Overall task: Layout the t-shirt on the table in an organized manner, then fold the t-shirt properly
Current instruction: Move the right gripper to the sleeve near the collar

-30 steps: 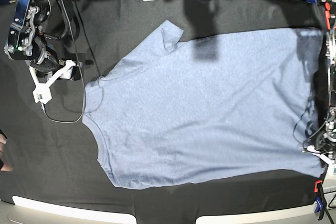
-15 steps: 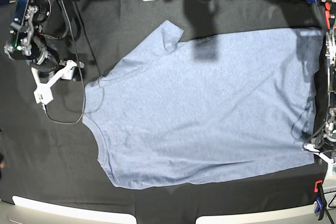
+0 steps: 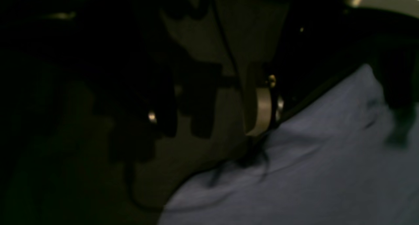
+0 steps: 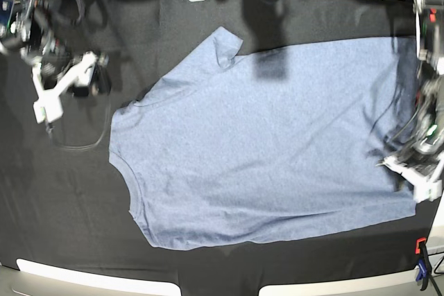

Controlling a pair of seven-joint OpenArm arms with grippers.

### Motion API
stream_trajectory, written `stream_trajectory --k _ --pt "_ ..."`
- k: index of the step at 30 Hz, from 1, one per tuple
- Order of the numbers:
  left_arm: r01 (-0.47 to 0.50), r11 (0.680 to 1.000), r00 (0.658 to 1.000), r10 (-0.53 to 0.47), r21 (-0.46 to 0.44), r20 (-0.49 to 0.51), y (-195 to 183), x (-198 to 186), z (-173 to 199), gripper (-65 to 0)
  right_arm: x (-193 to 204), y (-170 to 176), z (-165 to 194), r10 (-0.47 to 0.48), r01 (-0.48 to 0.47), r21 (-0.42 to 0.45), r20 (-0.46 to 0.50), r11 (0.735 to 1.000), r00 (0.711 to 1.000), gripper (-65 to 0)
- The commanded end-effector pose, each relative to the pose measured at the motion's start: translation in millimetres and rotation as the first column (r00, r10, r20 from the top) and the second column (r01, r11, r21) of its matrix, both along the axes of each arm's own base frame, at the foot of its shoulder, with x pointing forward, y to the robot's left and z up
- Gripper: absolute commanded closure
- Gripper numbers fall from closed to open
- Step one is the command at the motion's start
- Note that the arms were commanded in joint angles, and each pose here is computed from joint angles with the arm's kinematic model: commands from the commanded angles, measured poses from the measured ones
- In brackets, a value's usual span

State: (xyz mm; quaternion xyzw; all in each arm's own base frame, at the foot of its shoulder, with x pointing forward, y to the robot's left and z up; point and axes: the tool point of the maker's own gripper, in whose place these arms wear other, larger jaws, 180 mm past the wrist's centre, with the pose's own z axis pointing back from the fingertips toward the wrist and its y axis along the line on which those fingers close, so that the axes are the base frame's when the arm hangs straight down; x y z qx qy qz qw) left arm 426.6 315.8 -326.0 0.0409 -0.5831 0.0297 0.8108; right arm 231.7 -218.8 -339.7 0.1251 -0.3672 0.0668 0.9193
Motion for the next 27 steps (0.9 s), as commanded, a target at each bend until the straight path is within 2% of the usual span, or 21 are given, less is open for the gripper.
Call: stream_trajectory --k 1,5,7,11,14,18,20,24,27 --pt "-0.014 1.000 0.998 0.013 0.012 0.064 12 -1 25 -20.0 3 5 12 0.017 -0.017 0.007 0.048 1.000 0.999 -31.5" --pt "-0.001 1.000 0.997 0.000 0.014 0.073 16 -37 26 -20.0 -2 17 6 0.007 -0.008 0.031 0.049 0.999 0.999 -31.5" --pt "0.000 1.000 0.998 -0.001 0.011 0.068 15 -54 23 -20.0 -3 27 2 0.033 -0.035 0.024 0.050 0.999 0.998 -31.5" --pt "-0.003 1.000 0.999 0.003 -0.004 0.049 7 -80 12 -20.0 -10 60 -18 0.152 -0.152 -0.025 -0.014 0.988 0.988 -31.5" --pt "-0.002 1.000 1.000 0.002 -0.025 0.030 -2 -90 0 -20.0 -19 93 -34 0.275 -0.280 -0.079 -0.062 0.957 0.959 -31.5" --pt "-0.005 0.999 1.000 0.006 -0.049 0.023 -8 -94 -7 -20.0 -31 123 -52 0.395 -0.410 -0.188 -0.115 0.892 0.912 -31.5" --pt "-0.005 0.999 1.000 0.006 -0.049 0.024 -8 -94 -7 -20.0 -37 129 -59 0.440 -0.463 -0.265 -0.142 0.846 0.887 -31.5" --pt "-0.005 0.999 1.000 0.006 -0.049 0.024 -8 -94 -7 -20.0 -46 136 -69 0.526 -0.544 -0.421 -0.169 0.726 0.833 -31.5" --pt "-0.005 0.999 1.000 0.006 -0.048 0.025 -8 -94 -7 -20.0 -48 142 -71 0.581 -0.584 -0.501 -0.183 0.639 0.793 -31.5"
